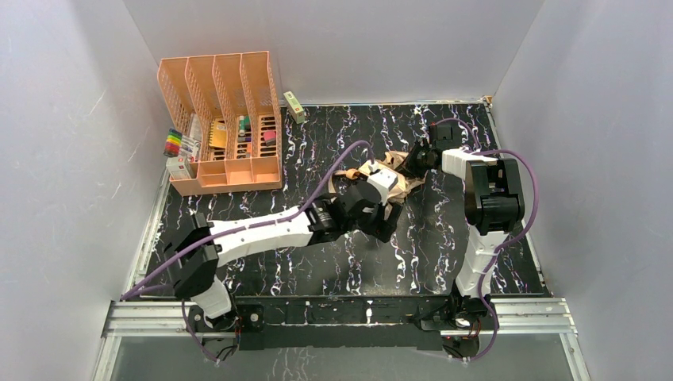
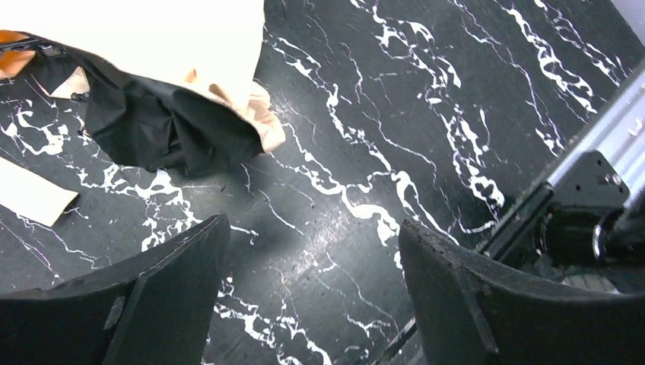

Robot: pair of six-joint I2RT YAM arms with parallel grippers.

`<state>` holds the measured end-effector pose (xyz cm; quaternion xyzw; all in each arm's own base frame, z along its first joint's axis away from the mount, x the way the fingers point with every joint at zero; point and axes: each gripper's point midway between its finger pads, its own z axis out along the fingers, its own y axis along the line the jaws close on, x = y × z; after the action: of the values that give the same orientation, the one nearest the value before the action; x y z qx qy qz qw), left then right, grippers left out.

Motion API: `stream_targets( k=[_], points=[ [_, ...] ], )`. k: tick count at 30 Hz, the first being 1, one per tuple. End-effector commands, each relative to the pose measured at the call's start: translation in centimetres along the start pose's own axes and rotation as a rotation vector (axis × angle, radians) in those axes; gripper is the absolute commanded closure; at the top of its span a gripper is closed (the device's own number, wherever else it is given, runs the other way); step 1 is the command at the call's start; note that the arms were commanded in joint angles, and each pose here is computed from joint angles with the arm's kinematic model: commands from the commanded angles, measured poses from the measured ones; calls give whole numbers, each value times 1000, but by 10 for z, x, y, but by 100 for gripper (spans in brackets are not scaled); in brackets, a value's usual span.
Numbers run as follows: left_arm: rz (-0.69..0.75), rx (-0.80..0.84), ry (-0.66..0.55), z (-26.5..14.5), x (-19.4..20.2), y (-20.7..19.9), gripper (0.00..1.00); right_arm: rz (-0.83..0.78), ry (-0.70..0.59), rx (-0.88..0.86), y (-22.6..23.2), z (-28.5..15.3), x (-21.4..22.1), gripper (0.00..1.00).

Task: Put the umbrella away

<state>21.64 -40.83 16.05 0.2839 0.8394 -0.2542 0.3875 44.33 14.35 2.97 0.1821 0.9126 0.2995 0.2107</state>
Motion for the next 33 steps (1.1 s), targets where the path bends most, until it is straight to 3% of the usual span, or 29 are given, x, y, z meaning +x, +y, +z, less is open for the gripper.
stream_targets(
  k=[1,12,21,26,30,31,33],
  points=[
    [-48,-138,-109,12,-29,11,23,4,21,120,-36,5,10,100],
    [-45,-225,-138,31,-45,17,42,1,21,122,-37,5,11,100],
    [-21,-202,-147,23,-55,13,83,-4,21,131,-39,4,11,100],
    [-9,-168,-168,-4,-59,13,100,-3,21,132,-40,5,11,100],
    [-8,-160,-190,-24,-61,17,100,-3,20,132,-40,5,10,100],
    [-14,-155,-193,-27,-62,17,96,-3,21,133,-40,6,11,100],
    [-43,-144,-195,-30,-62,15,71,-2,22,133,-41,6,11,100]
  ],
)
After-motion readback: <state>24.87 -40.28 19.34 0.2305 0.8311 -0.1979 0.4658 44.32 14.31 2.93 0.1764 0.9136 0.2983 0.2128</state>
